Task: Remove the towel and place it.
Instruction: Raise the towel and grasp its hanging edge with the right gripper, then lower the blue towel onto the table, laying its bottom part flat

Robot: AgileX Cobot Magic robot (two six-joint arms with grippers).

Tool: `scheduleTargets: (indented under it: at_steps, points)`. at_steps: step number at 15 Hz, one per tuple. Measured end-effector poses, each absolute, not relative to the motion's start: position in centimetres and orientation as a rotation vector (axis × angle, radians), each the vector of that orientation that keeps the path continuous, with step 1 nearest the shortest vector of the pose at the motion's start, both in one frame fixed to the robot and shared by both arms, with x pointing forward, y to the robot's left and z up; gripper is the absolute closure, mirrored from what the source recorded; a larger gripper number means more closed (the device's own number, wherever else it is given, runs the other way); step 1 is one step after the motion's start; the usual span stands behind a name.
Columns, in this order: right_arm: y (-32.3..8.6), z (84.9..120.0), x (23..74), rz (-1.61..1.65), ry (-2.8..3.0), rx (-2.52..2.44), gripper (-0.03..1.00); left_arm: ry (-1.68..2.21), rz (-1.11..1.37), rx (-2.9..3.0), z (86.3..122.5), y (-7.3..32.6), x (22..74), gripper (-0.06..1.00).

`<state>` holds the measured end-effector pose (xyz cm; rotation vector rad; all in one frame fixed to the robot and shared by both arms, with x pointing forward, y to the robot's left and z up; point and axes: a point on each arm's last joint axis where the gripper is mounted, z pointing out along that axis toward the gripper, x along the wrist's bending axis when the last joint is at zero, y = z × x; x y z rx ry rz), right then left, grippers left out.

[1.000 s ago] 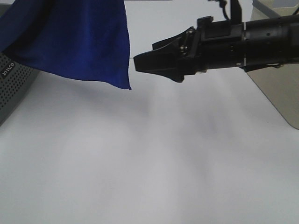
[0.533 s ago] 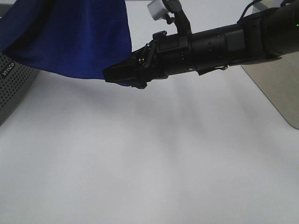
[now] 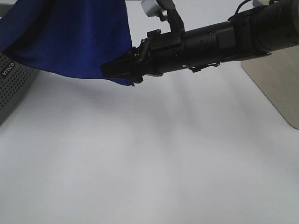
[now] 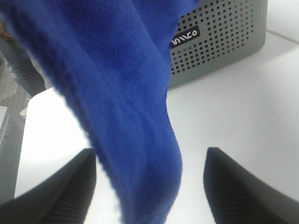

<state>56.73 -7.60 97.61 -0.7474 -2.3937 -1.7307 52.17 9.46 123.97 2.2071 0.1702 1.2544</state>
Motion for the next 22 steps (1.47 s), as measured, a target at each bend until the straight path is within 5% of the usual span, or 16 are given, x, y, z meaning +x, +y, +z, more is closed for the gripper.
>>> scheduleTargets:
  at_steps: [4, 6, 7, 17, 21, 22]
  points:
    - [-7.6, 97.4, 56.5, -1.692, -2.403, -0.722, 0.54, 0.171, 1.254, 2.207, 124.0, 9.5, 52.2, 0.94]
    - [-7.6, 97.5, 56.4, -1.685, -2.394, -0.716, 0.73, 0.171, 1.254, 2.207, 124.0, 9.5, 52.2, 0.94]
    - [-7.5, 97.5, 56.3, -1.682, -2.371, -0.720, 0.95, 0.171, 1.254, 2.207, 124.0, 9.5, 52.2, 0.94]
    - [-9.2, 99.1, 54.9, -1.293, -2.427, -1.038, 0.95, 0.336, 1.168, 2.151, 124.0, 9.5, 52.2, 0.94]
    - [-11.9, 104.2, 54.1, -1.074, -2.686, -1.216, 0.95, 0.355, 1.162, 2.125, 124.1, 9.4, 52.2, 0.94]
    - [-13.6, 107.8, 54.2, -0.946, -2.865, -1.329, 0.95, 0.351, 1.167, 2.113, 124.2, 9.4, 52.2, 0.94]
